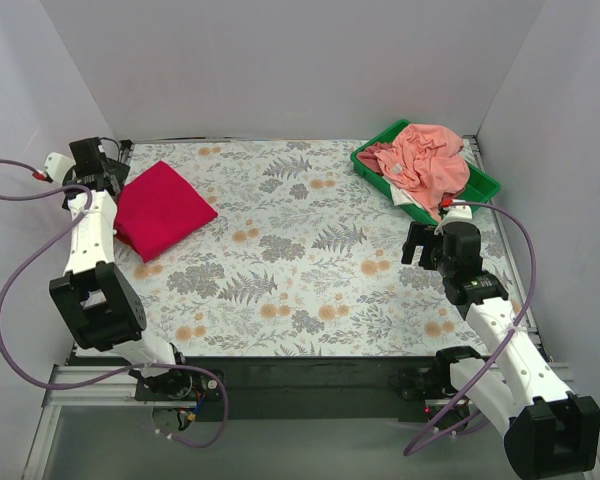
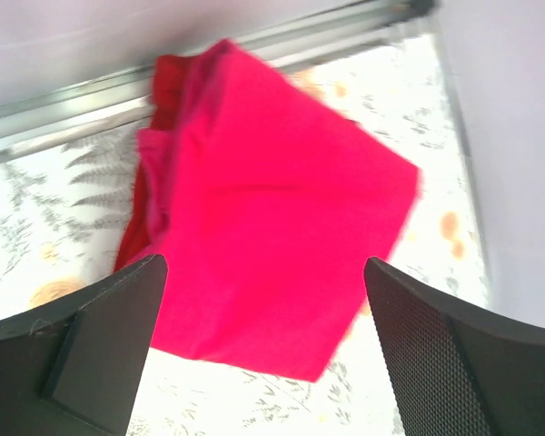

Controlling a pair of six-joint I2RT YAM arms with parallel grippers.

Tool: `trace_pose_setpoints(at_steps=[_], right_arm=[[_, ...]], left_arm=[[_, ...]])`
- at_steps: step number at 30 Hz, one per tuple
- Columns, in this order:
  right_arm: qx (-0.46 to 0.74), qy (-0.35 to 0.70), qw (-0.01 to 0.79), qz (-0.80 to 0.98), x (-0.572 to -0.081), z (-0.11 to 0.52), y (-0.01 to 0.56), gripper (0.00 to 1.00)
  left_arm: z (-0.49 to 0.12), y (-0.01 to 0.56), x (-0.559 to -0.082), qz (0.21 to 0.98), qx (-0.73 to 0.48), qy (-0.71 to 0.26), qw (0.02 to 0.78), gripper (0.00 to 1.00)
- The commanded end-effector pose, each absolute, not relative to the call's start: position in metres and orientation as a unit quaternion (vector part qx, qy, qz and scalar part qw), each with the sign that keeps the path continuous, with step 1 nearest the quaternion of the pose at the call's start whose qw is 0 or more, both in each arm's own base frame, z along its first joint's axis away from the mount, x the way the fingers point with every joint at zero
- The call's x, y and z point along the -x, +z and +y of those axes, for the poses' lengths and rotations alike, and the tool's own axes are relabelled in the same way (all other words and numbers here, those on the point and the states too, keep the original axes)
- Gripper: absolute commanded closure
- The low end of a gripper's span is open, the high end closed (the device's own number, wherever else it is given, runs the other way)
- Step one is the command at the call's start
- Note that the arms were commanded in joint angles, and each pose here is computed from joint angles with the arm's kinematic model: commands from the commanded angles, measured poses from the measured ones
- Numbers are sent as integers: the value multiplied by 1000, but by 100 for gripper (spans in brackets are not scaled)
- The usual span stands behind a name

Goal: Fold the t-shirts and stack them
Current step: Neatly place the folded tshirt to the corner

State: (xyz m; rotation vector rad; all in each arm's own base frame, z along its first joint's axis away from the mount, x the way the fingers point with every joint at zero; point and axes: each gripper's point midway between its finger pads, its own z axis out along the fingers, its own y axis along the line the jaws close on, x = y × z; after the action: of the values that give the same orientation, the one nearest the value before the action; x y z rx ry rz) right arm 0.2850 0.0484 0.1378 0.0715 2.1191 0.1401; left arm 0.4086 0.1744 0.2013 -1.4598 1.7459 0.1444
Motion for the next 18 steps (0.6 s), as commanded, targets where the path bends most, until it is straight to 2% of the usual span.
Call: trace_pose_setpoints(at_steps=[1, 8, 18], right_arm=[[-27, 63, 502, 862, -287, 49, 147, 2], [-20, 72, 505, 860, -288, 53, 150, 2], [-14, 80, 488, 869, -289, 57, 141, 2]], left_arm=[[153, 219, -429, 722, 527, -2, 448, 10], [140, 144, -450, 769, 505, -29, 392, 8], [179, 82, -402, 743, 570, 105, 335, 7]])
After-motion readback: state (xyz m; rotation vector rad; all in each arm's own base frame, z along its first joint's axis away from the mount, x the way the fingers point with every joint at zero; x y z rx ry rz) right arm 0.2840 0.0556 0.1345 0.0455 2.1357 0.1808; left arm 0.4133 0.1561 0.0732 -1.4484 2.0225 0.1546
